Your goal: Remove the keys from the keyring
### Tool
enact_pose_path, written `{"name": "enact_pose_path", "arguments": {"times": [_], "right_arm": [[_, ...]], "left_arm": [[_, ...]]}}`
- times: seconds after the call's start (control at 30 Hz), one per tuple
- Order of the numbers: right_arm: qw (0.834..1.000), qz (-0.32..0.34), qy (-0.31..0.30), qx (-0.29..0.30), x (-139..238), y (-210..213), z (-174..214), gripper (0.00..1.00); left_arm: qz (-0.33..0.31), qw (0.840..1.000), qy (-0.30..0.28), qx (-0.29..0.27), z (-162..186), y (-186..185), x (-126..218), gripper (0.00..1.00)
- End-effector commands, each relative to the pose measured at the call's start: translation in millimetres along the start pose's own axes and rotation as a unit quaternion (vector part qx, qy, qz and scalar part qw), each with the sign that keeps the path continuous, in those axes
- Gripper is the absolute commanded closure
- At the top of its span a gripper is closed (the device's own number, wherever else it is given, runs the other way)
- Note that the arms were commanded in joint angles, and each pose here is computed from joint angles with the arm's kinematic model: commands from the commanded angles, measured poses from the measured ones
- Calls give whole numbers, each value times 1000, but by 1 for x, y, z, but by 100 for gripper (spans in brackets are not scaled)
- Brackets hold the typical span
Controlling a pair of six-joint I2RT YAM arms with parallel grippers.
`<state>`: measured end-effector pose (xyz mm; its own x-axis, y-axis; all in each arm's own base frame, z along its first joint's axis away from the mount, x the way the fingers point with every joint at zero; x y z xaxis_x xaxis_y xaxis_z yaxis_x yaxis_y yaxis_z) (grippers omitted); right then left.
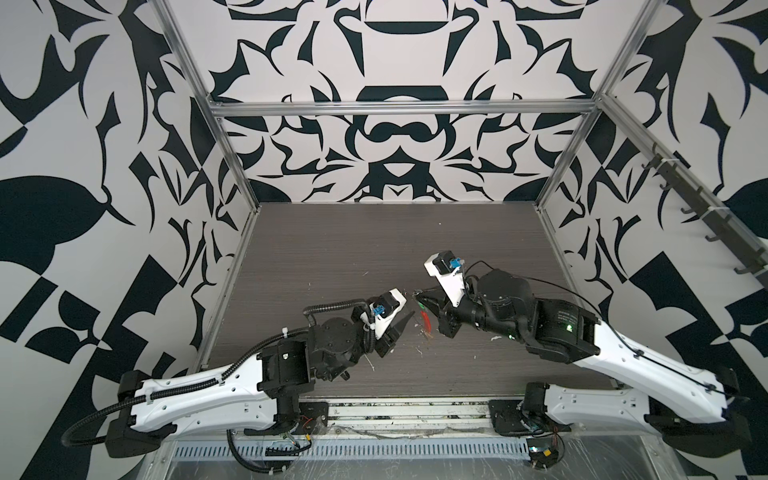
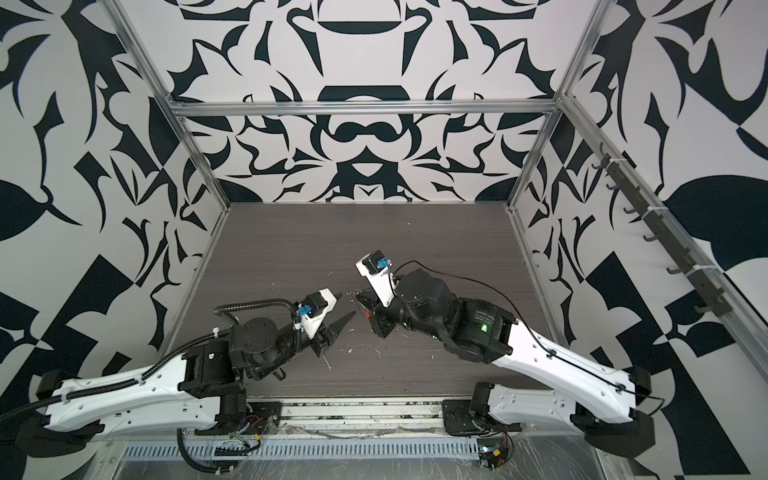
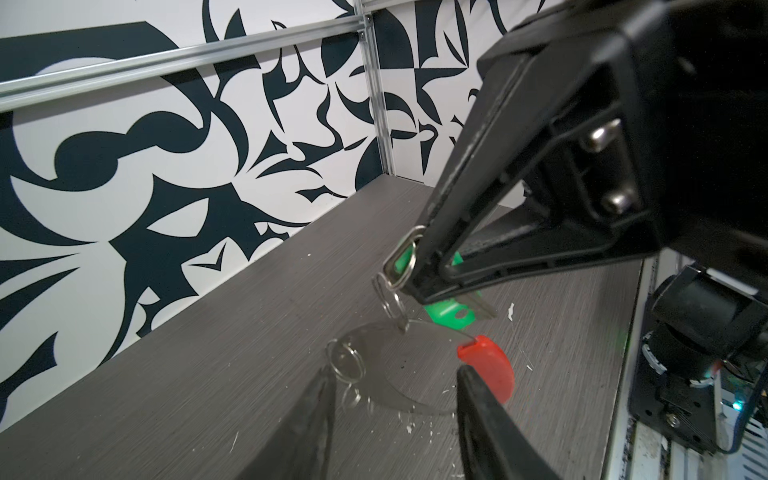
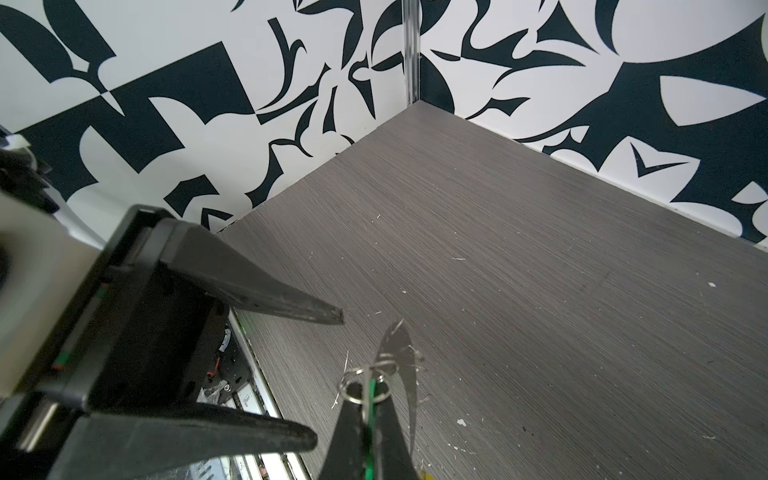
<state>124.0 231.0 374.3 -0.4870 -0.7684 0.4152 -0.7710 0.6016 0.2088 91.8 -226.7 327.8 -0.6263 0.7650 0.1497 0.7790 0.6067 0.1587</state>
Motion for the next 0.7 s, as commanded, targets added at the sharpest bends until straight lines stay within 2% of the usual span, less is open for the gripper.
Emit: {"name": "enact_pose_path", "arguments": {"times": [0.0, 0.13, 0.27, 0.37, 0.4, 0.43, 0.47, 0.63, 0.67], "right_arm": [[998, -10, -53, -16, 14, 2, -19, 100], [998, -9, -56, -21, 14, 2, -19, 100], [998, -11, -60, -23, 12, 2, -18, 100], [998, -11, -61, -25, 12, 2, -18, 100], [998, -11, -60, -25, 11, 2, -18, 100], [998, -12, -60, -25, 10, 2, -18, 100], [998, -13, -60, -24, 10, 2, -18, 100], [998, -13, -59, -25, 8, 2, -17, 100], [998, -12, -60, -25, 8, 2, -17, 100]], "left_arm": [[-24, 999, -26, 12, -19, 7, 5, 47], [-59, 997, -34, 35, -21, 15, 8, 46], [-74, 994, -50, 65, -24, 19, 10, 35], [-54, 994, -60, 69, -25, 16, 11, 25], [-49, 994, -61, 70, -26, 16, 11, 19], [-51, 994, -61, 74, -27, 16, 12, 6], [-66, 993, -57, 79, -28, 20, 13, 0], [-44, 995, -52, 66, -29, 20, 19, 1], [-35, 996, -58, 62, -28, 19, 21, 9]]}}
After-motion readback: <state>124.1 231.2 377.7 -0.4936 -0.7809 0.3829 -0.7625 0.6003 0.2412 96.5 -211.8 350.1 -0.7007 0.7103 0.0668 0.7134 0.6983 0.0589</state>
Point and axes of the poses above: each gripper's point midway between its finger pads, its own x axis back along the fingers, its own y axis along the line the jaws close on, z = x × y, the point moved 8 cm from there along x, back along the fingers, and after that the axes turned 1 degree about -x, right-handed, at the moved point
